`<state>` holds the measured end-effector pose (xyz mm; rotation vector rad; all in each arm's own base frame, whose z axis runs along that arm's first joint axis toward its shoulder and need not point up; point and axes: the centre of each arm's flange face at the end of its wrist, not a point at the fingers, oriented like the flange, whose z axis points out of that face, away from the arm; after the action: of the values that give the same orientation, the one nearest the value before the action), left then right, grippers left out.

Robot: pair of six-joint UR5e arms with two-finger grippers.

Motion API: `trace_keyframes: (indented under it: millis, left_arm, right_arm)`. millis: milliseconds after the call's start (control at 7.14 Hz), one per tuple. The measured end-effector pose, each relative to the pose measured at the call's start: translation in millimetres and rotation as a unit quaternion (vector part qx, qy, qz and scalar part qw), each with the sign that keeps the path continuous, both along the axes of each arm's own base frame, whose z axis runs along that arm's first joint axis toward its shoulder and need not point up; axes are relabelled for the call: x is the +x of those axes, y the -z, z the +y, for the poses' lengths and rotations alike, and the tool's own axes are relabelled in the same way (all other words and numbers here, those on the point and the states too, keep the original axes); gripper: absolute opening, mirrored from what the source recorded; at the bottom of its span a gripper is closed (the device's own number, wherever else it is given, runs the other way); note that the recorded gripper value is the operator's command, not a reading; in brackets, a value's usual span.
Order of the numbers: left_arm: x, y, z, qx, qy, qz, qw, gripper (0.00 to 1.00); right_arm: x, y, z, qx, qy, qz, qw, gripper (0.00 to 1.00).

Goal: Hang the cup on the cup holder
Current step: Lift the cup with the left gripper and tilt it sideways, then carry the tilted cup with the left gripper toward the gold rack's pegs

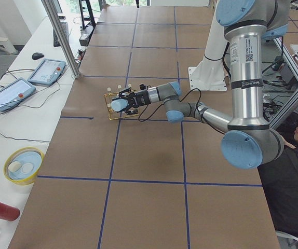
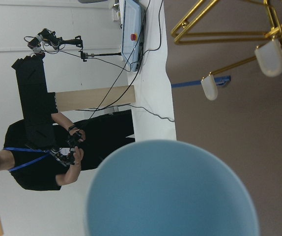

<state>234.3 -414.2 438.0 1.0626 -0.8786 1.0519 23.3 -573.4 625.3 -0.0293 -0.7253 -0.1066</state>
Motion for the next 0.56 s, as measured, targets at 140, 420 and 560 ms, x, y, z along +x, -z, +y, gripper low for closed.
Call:
trace_keyframes:
  millis: [140, 420, 560]
  left_arm:
    - [6, 1, 2, 0.003, 0.022, -0.047, 0.9986, 0.00]
    - [25, 4, 9, 0.013, 0.054, -0.117, 0.9915, 0.00]
    - [37, 4, 12, 0.021, 0.064, -0.140, 0.9878, 0.00]
  right_arm:
    - [0, 0, 0, 0.000, 0.000, 0.000, 1.0000, 1.00]
    - [0, 0, 0, 0.000, 0.000, 0.000, 1.0000, 1.00]
    - [0, 0, 0, 0.000, 0.000, 0.000, 1.0000, 1.00]
